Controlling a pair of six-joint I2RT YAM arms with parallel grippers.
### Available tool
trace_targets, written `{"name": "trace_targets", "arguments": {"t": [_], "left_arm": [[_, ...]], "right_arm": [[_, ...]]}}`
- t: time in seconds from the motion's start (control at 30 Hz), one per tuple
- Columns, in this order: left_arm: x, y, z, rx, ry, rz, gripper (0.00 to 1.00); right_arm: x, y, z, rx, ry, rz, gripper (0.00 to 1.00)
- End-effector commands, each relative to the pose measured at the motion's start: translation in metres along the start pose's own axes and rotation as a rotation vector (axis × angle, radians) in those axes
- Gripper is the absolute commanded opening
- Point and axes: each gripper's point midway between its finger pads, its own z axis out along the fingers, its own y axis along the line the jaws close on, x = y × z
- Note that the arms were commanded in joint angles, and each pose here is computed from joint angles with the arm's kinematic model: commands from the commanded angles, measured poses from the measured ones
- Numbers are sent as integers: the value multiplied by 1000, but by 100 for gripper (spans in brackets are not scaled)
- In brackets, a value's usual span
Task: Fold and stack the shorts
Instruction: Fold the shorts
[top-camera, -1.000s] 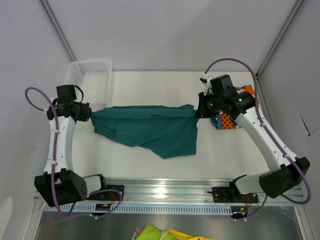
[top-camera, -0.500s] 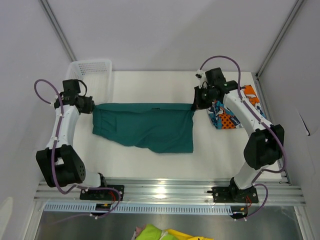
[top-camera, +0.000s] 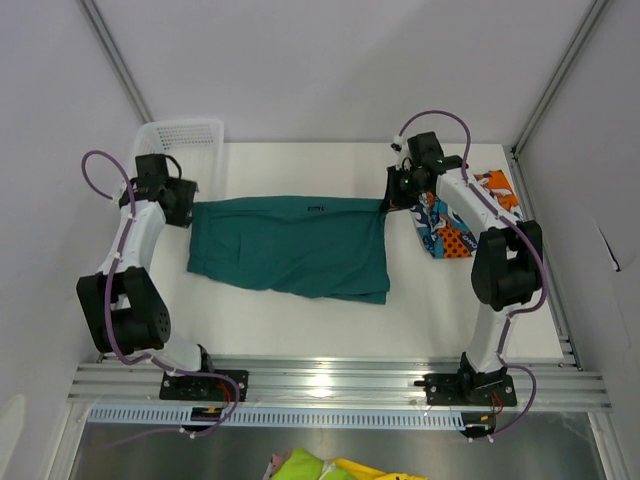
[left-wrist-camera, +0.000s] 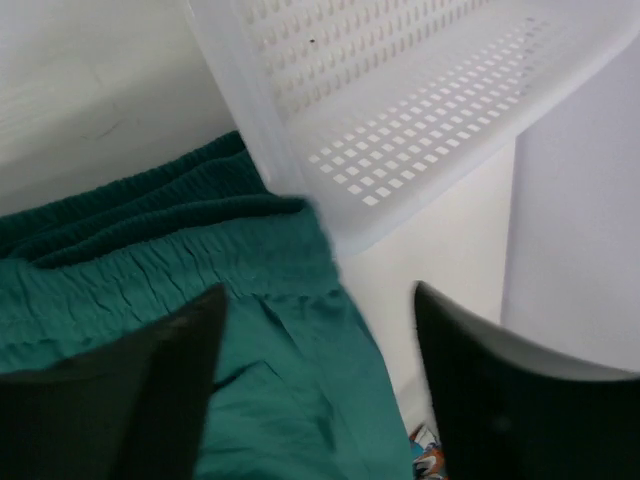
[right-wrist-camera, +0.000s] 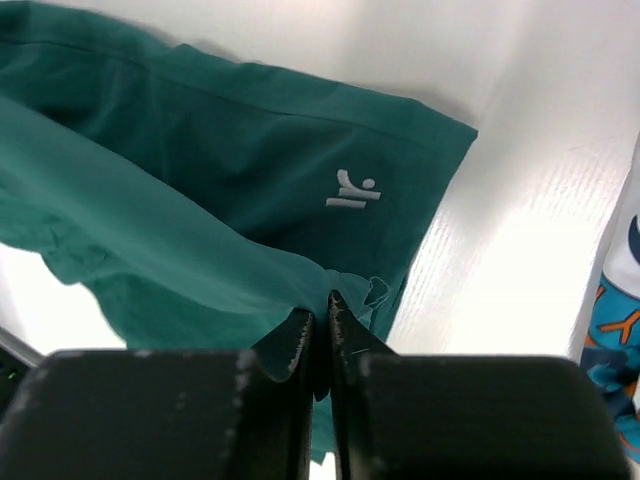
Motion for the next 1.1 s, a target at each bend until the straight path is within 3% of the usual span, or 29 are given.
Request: {"name": "trace_targets", "arguments": {"t": [0.0,0.03,0.07,0.3,0.6,0.67,0.7,0.73,0.9,0.93,0.97,1.0,1.07], "left_arm": [[-6,-36,-6,120,-10,5,85],[-5,-38,-7,128,-4,11,98],[-5,-40,-7,133,-1,19,99],[-5,-57,-28,180,22,91,99],[4,-58,-87,303,-26,182,99],[11,-52,-92,302,-33,217,99],[20,-51,-97,321,-24,268,99],[28,-46,-98,335,-12,294,99],[51,-14,-87,320,34,415,99],[51,-11,-86,320,30,437,99],[57,-8,-87,338,51,462,99],[62,6,-78,308,63,490,99],[62,14,-75,309,57,527,99]], "right_arm": [[-18,-15,11,23,-47,13,9],[-17,-24,19,34,-33,37,12],[-17,-28,23,35,-34,49,12],[-2,-54,40,101,7,131,10],[6,-93,18,301,-15,192,7],[8,-98,14,337,-14,194,16],[9,-99,12,344,-14,196,25],[10,-100,10,351,-13,198,40],[6,-89,-17,345,-90,198,68],[14,-91,-19,343,-90,207,83],[16,-87,-24,328,-103,209,86],[19,-84,-28,310,-113,216,99],[31,-71,-34,242,-130,231,99]]}}
